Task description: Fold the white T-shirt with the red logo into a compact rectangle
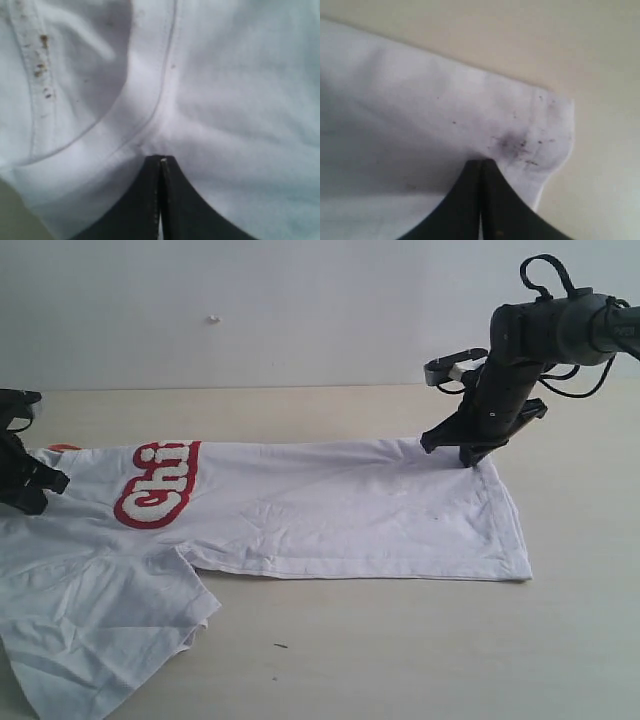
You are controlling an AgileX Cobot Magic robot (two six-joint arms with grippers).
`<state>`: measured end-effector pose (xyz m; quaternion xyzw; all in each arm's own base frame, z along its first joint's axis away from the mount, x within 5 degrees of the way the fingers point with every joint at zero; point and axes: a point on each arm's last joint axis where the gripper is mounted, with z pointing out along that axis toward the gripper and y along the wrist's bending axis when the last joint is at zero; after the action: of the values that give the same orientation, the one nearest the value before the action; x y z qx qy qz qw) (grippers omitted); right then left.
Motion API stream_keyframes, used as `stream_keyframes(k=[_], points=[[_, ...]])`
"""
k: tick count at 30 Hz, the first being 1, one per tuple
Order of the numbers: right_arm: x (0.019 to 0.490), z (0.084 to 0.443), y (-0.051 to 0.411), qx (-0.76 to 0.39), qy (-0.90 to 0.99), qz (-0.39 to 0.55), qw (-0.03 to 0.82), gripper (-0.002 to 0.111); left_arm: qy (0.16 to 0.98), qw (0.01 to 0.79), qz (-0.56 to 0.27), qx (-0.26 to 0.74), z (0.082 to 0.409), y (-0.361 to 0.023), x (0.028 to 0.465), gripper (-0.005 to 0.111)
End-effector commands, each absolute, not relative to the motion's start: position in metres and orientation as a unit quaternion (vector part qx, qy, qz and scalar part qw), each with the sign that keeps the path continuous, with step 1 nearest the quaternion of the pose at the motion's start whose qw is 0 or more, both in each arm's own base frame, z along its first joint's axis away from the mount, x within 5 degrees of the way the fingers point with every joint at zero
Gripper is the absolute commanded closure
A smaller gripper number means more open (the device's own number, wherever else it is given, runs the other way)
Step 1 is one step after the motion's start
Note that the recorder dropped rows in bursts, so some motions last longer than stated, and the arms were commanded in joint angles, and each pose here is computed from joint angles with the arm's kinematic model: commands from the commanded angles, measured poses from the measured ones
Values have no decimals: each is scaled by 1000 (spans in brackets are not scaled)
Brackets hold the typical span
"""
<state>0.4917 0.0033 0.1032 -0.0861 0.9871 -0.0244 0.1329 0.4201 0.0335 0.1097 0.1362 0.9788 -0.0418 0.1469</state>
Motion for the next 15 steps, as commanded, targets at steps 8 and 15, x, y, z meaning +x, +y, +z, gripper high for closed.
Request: stream_keyframes(k=[8,15], points=[[489,126,-17,-74,986,-37,148,108,977,175,-49,112,123,35,422,107],[476,164,-12,-79,984,-17,157,105,967,199,-67,145,165,28,405,107]])
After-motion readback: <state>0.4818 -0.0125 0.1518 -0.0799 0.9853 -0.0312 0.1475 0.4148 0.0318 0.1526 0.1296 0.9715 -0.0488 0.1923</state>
